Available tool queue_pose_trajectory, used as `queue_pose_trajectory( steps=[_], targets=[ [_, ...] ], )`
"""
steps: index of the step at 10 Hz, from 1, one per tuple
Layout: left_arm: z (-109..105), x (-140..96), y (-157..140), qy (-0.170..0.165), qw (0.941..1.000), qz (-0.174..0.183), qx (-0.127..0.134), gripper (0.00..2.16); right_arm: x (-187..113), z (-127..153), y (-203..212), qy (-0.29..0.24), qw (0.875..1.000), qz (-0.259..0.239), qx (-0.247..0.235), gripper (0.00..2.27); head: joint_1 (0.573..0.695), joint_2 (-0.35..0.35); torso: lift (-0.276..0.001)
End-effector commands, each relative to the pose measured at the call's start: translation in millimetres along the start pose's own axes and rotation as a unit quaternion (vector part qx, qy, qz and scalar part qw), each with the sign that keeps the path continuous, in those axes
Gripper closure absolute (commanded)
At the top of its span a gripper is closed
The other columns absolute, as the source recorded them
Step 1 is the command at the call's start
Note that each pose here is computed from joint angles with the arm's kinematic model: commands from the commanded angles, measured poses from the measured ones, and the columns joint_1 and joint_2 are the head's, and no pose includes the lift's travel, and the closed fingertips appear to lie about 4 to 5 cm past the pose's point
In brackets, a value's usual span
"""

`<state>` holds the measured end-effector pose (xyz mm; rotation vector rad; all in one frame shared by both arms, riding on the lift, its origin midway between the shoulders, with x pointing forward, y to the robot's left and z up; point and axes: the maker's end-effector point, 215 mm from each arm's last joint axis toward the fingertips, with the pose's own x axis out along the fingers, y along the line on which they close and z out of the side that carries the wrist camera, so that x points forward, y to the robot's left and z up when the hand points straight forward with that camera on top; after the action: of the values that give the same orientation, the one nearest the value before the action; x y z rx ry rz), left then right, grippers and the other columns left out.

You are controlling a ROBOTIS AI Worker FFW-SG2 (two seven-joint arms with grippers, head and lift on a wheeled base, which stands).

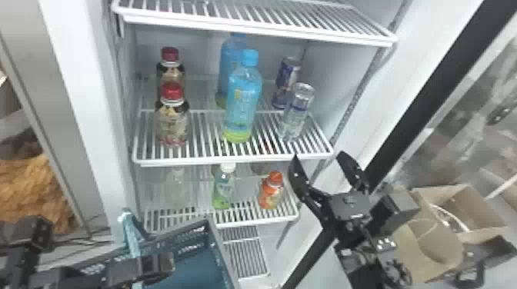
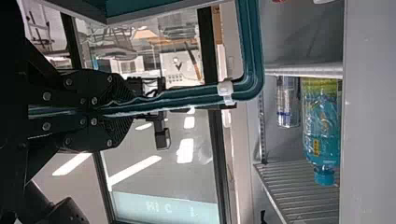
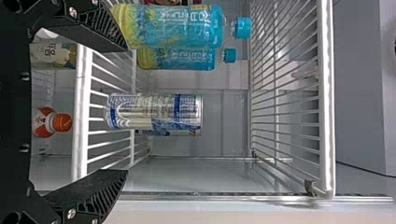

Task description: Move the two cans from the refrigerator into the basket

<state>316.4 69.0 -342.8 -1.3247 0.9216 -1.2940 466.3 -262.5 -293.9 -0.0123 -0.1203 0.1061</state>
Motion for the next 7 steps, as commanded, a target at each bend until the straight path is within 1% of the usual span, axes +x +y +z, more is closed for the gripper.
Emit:
queue_pose_trajectory(
  steps=[1, 4, 7],
  targets=[
    [-0.6, 0.6, 0.1, 0.002, 1.0000, 0.001, 0.000, 1.19, 17.0, -2.7, 0.2, -0.004, 1.000, 0.001, 0.006, 0.13, 0.695, -0.278, -0.025],
    [0.3, 0.9, -0.5, 0.002, 1.0000, 0.001, 0.001, 1.19, 46.0, -1.7, 12.0, -0.011, 1.000, 0.005, 0.014, 0.13, 0.695, -0.255, -0.025],
    [0.2, 0.1, 0.2, 0.001, 1.0000, 0.001, 0.000, 1.19, 58.7, -1.9, 7.2, -0.006, 1.000, -0.012, 0.016, 0.13, 0.695, -0.239, -0.025]
  ],
)
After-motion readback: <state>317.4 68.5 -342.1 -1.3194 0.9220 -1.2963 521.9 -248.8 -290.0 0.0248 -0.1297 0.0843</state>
